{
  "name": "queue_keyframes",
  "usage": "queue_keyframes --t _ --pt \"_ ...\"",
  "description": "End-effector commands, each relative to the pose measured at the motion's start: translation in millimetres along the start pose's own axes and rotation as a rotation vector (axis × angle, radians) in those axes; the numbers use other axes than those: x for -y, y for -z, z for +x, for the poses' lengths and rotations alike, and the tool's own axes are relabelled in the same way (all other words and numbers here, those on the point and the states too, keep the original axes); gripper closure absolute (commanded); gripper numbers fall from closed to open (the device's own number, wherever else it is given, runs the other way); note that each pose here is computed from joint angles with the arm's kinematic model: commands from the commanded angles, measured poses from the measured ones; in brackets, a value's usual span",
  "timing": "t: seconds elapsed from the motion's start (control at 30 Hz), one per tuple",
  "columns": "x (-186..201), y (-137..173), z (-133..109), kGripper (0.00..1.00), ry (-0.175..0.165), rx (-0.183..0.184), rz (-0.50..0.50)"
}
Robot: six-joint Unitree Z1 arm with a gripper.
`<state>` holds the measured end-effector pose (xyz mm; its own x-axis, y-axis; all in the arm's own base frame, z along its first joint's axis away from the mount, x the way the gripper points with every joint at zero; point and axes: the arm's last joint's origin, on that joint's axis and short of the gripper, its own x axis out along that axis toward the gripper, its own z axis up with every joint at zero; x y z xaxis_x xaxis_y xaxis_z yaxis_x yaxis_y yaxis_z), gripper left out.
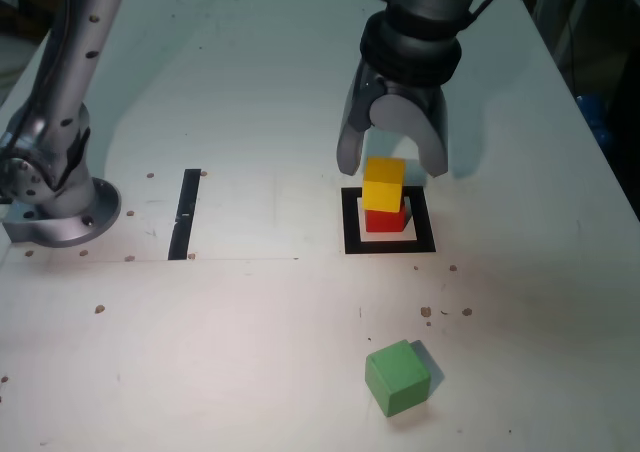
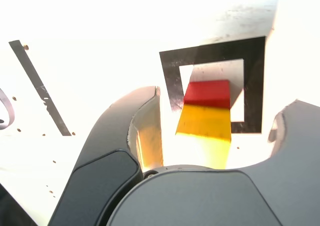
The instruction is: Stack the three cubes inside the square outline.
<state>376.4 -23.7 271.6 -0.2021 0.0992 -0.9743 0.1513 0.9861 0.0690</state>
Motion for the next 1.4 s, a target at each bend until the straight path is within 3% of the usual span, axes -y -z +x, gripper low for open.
queue_keyframes --t 0.0,0.17,0.37,0.5,0.7,0.97,1.1,1.37 --pt "5 3 -7 0.0 -0.006 0.014 0.01" --pt "25 5 -21 0.0 -0.027 0.034 0.053" --pt "62 14 -40 0.0 -0.108 0.047 0.138" --pt "89 21 -50 0.0 -0.154 0.073 0.235" --pt "127 26 -60 0.01 -0.177 0.123 0.411" --pt "175 38 -58 0.01 -0.236 0.135 0.584" --pt "194 40 -48 0.01 -0.225 0.106 0.653" --pt "213 33 -29 0.01 -0.152 0.083 0.715"
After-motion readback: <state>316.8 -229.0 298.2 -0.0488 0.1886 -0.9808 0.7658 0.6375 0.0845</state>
